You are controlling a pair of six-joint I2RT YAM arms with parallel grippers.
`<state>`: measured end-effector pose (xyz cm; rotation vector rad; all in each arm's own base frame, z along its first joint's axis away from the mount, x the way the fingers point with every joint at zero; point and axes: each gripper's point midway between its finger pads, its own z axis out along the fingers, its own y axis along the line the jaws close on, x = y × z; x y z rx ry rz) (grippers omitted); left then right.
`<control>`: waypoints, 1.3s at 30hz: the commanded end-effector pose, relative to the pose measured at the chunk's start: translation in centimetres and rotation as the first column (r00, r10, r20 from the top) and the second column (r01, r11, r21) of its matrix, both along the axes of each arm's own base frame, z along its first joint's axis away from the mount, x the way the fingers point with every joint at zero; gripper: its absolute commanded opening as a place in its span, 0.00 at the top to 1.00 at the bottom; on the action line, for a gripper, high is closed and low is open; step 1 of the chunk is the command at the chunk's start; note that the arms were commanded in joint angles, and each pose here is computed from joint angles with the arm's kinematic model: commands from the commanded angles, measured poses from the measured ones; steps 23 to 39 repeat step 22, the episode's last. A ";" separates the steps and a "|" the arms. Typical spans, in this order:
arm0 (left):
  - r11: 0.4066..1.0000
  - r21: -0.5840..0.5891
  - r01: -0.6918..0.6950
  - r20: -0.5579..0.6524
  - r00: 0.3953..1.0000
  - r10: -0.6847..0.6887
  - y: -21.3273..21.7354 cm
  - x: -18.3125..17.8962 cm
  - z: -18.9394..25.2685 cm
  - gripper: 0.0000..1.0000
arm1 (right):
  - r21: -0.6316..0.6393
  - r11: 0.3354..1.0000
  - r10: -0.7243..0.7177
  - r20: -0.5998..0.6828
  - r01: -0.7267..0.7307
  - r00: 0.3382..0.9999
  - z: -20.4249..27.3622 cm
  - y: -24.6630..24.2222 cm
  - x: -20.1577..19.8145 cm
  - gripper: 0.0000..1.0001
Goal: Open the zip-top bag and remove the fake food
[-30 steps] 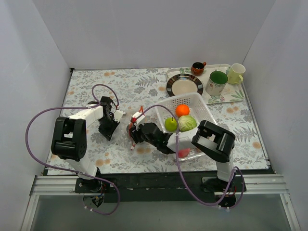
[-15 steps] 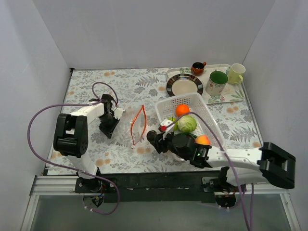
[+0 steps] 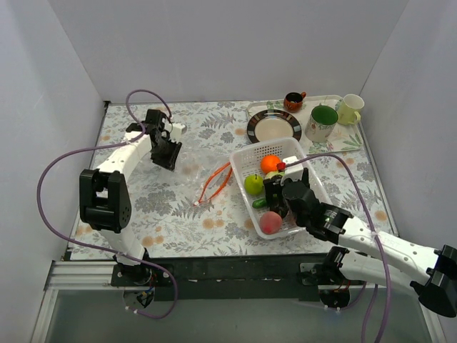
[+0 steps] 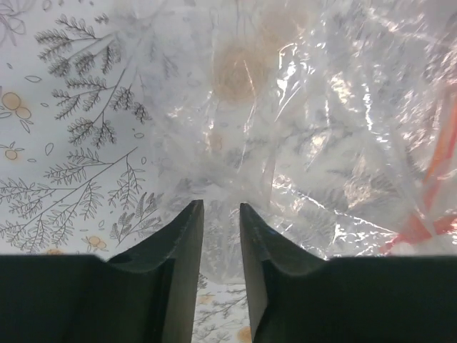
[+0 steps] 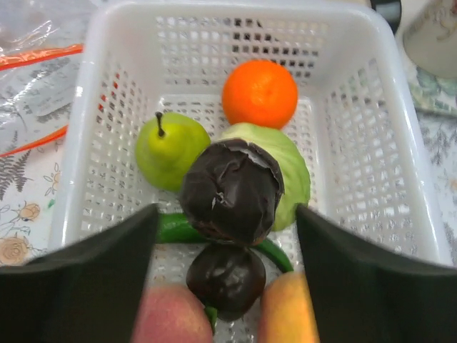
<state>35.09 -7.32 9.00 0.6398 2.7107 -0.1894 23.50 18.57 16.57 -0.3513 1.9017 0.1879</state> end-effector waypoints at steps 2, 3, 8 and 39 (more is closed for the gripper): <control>0.993 -0.115 -0.001 0.126 0.992 0.016 -1.8 1.1 6.3 0.58 | -0.047 0.990 -0.131 -0.032 0.130 0.991 3.0 -3.0 0.2 0.02; 0.993 -0.121 0.003 0.151 0.988 0.016 -1.9 1.2 7.3 0.55 | -0.044 0.990 -0.134 -0.026 0.133 0.991 3.6 -3.1 0.2 0.02; 0.987 -0.161 0.026 0.228 0.974 0.011 -2.3 0.2 11.4 0.02 | -0.029 0.985 -0.168 0.025 0.169 0.985 7.7 -4.7 0.0 0.02; 0.882 -0.470 0.027 0.453 0.865 0.215 -4.9 -3.2 18.8 0.02 | -0.032 0.972 -0.235 -0.027 0.234 0.972 7.9 -9.1 -2.8 0.02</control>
